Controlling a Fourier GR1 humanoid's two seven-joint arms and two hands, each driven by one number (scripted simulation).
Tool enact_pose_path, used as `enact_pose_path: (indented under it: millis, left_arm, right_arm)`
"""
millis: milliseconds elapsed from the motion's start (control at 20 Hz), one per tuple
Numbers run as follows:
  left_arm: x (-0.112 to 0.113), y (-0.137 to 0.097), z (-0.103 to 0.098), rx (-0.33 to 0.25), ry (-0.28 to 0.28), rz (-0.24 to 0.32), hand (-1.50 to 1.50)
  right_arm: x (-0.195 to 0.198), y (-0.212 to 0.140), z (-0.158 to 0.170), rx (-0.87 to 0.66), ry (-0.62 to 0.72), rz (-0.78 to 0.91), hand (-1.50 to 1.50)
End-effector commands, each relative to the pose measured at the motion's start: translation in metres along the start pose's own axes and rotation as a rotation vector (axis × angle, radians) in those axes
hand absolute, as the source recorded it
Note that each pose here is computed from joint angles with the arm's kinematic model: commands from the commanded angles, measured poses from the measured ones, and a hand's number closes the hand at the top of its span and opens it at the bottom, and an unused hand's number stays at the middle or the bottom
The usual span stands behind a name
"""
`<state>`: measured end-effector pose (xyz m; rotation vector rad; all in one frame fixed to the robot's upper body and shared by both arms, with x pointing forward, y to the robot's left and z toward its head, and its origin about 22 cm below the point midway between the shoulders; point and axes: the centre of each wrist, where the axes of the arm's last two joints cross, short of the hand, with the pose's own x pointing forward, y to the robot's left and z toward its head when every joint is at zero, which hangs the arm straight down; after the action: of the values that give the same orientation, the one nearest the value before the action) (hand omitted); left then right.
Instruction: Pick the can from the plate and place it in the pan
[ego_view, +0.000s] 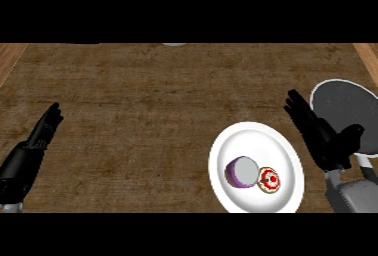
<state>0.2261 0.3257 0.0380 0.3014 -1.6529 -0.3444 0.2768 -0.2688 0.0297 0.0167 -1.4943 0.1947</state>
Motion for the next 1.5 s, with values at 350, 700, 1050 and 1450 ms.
enact_pose_path:
  millis: [350,700,1050,1450]
  left_arm:
    - [0.020,-0.105,-0.015,-0.074,-0.039,0.347,0.00]
    - [0.031,-0.111,-0.020,-0.055,-0.020,0.368,0.00]
    - [0.001,-0.132,0.000,-0.072,-0.018,0.365,0.00]
    - [0.015,-0.125,-0.016,-0.074,-0.047,0.374,0.00]
  right_arm:
    - [0.053,-0.008,-0.023,0.268,-0.362,0.085,1.50]
    - [0.034,-0.076,0.016,0.481,-0.453,0.202,-1.50]
    - [0.082,-0.067,-0.007,0.571,-0.444,0.403,-1.50]
    - [0.097,0.003,-0.021,0.740,-0.320,0.746,-1.50]
